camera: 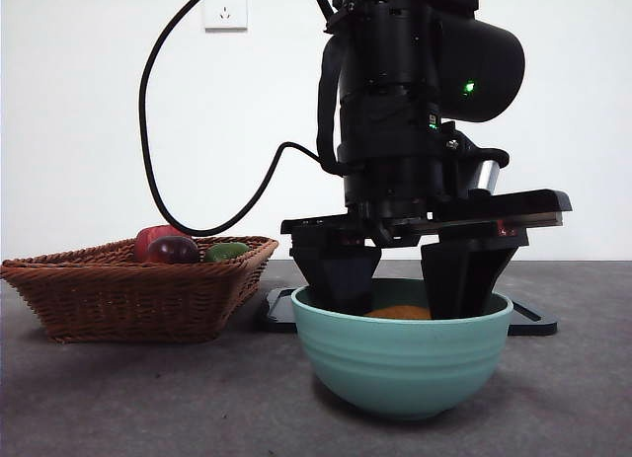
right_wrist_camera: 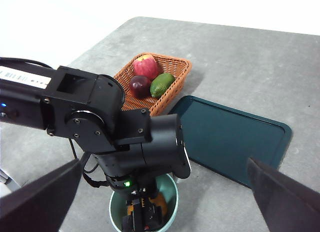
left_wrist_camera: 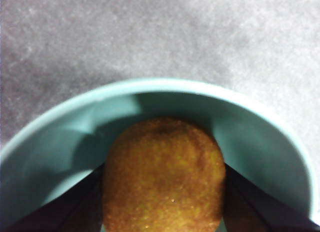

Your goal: Pick up the wifruite, put it on the bowl, pick up the plate, put it on desk

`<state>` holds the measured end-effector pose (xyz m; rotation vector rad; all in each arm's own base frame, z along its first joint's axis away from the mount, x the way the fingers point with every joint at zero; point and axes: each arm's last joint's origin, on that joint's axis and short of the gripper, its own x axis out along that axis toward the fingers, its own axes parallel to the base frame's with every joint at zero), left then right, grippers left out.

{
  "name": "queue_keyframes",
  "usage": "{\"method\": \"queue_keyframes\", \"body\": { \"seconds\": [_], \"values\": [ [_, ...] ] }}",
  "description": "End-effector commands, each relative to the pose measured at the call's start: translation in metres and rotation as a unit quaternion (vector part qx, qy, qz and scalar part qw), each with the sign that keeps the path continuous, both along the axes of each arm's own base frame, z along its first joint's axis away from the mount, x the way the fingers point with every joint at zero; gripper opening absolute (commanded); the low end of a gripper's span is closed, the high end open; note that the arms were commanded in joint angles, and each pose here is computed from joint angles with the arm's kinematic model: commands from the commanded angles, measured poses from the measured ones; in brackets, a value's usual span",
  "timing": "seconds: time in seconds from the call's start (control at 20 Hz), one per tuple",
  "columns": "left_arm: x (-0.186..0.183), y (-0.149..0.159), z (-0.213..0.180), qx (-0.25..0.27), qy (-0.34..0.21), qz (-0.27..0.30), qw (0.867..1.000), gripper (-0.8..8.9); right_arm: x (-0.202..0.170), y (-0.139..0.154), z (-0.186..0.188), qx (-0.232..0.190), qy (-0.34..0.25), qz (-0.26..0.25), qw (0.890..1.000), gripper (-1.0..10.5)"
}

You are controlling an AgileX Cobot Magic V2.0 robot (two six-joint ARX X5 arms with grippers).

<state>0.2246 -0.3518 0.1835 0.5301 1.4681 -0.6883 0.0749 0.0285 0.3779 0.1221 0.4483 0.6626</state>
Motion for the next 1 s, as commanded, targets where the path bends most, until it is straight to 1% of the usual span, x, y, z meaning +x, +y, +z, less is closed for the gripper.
{"method": "queue_keyframes", "body": {
  "seconds": [0.05,0.1,0.15,0.25,0.3,0.4,0.45,0.65,0.85,1.0],
  "values": [
    [0.001,-0.009,-0.003,-0.001,-0.003,-0.018,1.0,2.15,-0.001,0.0,0.005,0.006,-0.005,0.002,1.0,5.7],
    [0.001,-0.01,-0.002,-0.003,-0.005,-0.019,1.0,2.19,-0.001,0.0,0.005,0.006,-0.005,0.002,1.0,5.7],
    [0.001,-0.01,0.0,-0.003,-0.005,-0.019,1.0,2.5,-0.001,0.0,0.005,0.006,-0.005,0.002,1.0,5.7],
    [0.002,-0.011,0.006,-0.006,-0.007,-0.021,1.0,4.2,-0.001,0.0,0.005,0.006,-0.005,0.002,1.0,5.7],
    [0.002,-0.012,0.008,-0.008,-0.009,-0.024,1.0,4.52,-0.001,0.0,0.005,0.006,-0.005,0.002,1.0,5.7],
    [0.003,-0.013,0.017,-0.008,-0.01,-0.03,0.999,4.53,-0.001,0.0,0.005,0.006,-0.005,0.002,1.0,5.7],
    [0.003,-0.013,0.021,-0.009,-0.01,-0.031,0.999,4.71,-0.001,0.0,0.005,0.006,-0.005,0.002,1.0,5.7],
    [0.004,-0.014,0.046,-0.012,-0.013,-0.04,0.999,4.69,-0.001,0.0,0.005,0.006,-0.005,0.002,1.0,5.7],
    [0.004,-0.012,0.086,-0.034,-0.047,-0.055,0.997,4.69,-0.001,0.0,0.005,0.006,-0.006,0.002,1.0,5.7],
    [-0.001,0.006,0.124,-0.066,-0.073,-0.058,0.993,4.69,-0.001,0.0,0.005,0.006,-0.006,0.001,1.0,5.7]
  ]
}}
